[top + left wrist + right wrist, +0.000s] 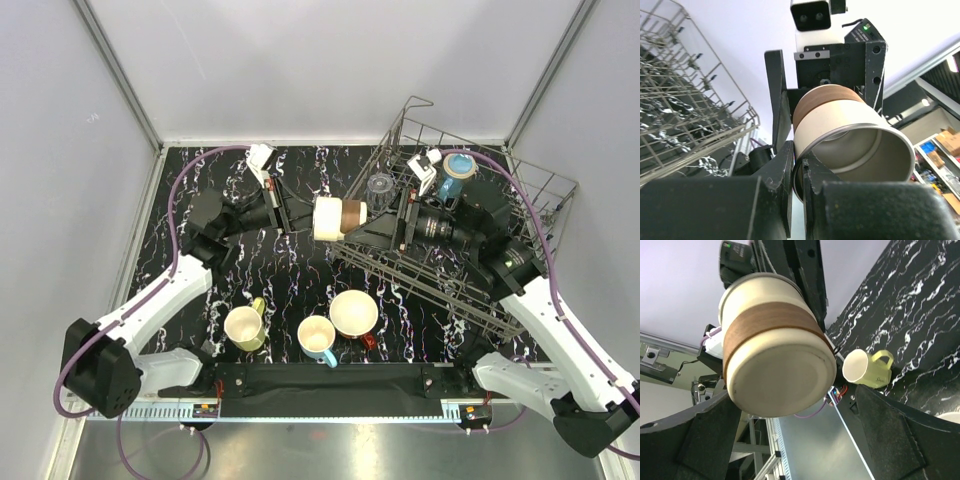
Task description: Load the cups into the dish rack
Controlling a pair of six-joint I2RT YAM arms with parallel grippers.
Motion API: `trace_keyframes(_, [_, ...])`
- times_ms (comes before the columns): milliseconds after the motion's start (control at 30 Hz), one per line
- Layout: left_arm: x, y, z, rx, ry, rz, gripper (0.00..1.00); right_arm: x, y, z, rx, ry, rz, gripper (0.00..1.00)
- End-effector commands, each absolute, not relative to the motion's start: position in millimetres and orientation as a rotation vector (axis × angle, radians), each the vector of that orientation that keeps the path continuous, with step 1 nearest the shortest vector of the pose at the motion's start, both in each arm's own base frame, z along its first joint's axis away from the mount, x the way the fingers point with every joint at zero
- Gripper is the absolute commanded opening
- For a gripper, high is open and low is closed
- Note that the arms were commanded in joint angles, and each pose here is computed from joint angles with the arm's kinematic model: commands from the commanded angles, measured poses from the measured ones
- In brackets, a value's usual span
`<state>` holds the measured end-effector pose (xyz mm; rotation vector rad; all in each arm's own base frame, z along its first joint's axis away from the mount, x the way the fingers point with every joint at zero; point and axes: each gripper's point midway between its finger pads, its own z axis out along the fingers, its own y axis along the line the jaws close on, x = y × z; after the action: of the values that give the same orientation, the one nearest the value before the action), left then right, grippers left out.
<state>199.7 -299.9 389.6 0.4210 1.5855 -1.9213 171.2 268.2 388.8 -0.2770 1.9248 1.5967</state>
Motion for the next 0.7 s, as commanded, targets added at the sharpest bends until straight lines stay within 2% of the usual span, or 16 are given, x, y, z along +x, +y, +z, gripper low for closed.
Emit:
trace_keyframes(0, [175, -296, 406, 0.577, 1.457, -1.99, 0.0, 174, 267, 413, -0.319, 1.78, 1.582, 0.99])
trace_keyframes(500, [187, -293, 391, 0.524, 1.498, -2.009, 0.0, 184, 281, 418, -0.328, 1.734, 1.639, 0.98])
trace_keyframes(667, [191, -295, 386, 0.511, 1.517, -2.015, 0.0, 182, 282, 423, -0.336, 1.711, 1.655, 0.9])
